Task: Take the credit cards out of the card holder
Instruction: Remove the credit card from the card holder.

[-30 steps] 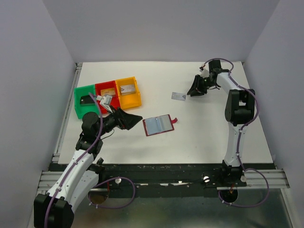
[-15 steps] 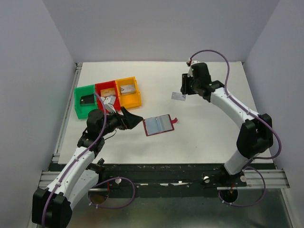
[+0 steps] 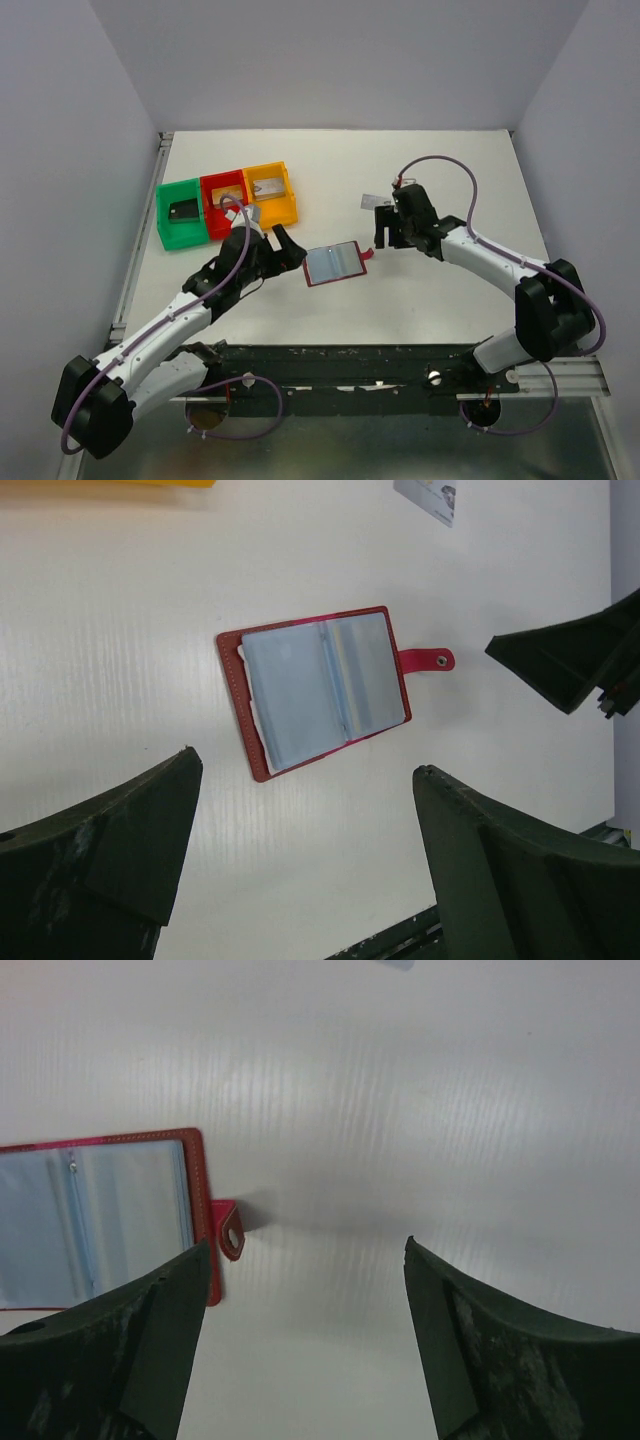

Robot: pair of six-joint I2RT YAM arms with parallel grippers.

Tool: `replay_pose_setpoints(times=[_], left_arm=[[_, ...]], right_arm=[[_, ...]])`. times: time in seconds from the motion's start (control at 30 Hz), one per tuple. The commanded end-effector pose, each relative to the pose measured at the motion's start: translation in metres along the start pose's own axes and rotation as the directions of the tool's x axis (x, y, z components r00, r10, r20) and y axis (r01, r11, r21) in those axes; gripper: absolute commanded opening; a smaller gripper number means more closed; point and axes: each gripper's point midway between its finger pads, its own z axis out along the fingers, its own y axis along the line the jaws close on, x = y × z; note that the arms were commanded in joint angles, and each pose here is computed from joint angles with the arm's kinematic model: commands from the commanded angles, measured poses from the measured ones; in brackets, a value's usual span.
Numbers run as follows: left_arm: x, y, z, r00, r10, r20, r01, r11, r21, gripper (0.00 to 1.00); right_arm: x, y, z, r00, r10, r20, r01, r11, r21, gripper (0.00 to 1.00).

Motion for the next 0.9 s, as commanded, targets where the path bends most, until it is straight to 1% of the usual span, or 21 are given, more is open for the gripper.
replay_pose_setpoints(times=[0.0, 0.03, 0.07, 0.2, 0.33, 0.47, 0.5, 0.57, 0.67, 0.73, 0.83, 0.87], left_arm=[[0.007, 0.021, 0.004, 0.989, -0.135, 0.056, 0.138, 0.988, -0.066, 0.99], [0.01, 0.021, 0.004, 0.987, -0.153, 0.056, 0.156, 0.986, -0.052, 0.99], [0.012, 0.02, 0.005, 0.986, -0.157, 0.048, 0.159, 0.986, -0.041, 0.99], [0.013, 0.012, 0.003, 0.993, -0.111, 0.028, 0.111, 0.994, 0.005, 0.99], [0.006, 0.005, -0.001, 0.993, -0.103, 0.061, 0.1, 0.994, 0.047, 0.99], [0.0, -0.001, -0.005, 0.987, -0.12, 0.106, 0.109, 0.989, 0.103, 0.99], [0.001, -0.002, -0.006, 0.987, -0.123, 0.107, 0.11, 0.987, 0.114, 0.99], [0.001, -0.004, -0.006, 0.987, -0.115, 0.109, 0.099, 0.986, 0.136, 0.99], [0.005, -0.006, -0.004, 0.992, -0.09, 0.089, 0.077, 0.987, 0.142, 0.99], [0.006, -0.007, -0.002, 0.995, -0.073, 0.072, 0.063, 0.988, 0.138, 0.96], [0.008, -0.016, 0.002, 0.999, -0.03, 0.032, 0.025, 0.987, 0.16, 0.92], [0.01, -0.017, 0.003, 1.0, -0.018, 0.021, 0.014, 0.986, 0.164, 0.91]], right_arm=[[0.018, 0.033, 0.009, 0.999, 0.024, -0.032, -0.029, 0.982, -0.184, 0.83], [0.023, 0.032, 0.012, 0.999, 0.026, -0.037, -0.032, 0.983, -0.183, 0.82], [0.027, 0.037, 0.013, 0.998, 0.027, -0.048, -0.037, 0.977, -0.212, 0.8], [0.033, 0.043, 0.018, 0.998, 0.024, -0.062, -0.038, 0.969, -0.245, 0.75], [0.038, 0.048, 0.026, 0.996, 0.014, -0.093, -0.038, 0.965, -0.261, 0.7], [0.045, 0.051, 0.035, 0.992, 0.009, -0.128, -0.043, 0.964, -0.263, 0.61], [0.046, 0.051, 0.038, 0.99, 0.008, -0.138, -0.044, 0.965, -0.259, 0.57], [0.049, 0.051, 0.04, 0.989, 0.007, -0.15, -0.046, 0.966, -0.256, 0.54], [0.048, 0.053, 0.042, 0.989, 0.007, -0.147, -0.047, 0.963, -0.266, 0.46], [0.047, 0.054, 0.044, 0.989, 0.004, -0.151, -0.045, 0.962, -0.27, 0.4], [0.046, 0.056, 0.047, 0.989, -0.001, -0.148, -0.04, 0.961, -0.274, 0.35], [0.046, 0.056, 0.047, 0.989, -0.003, -0.145, -0.037, 0.96, -0.279, 0.3]])
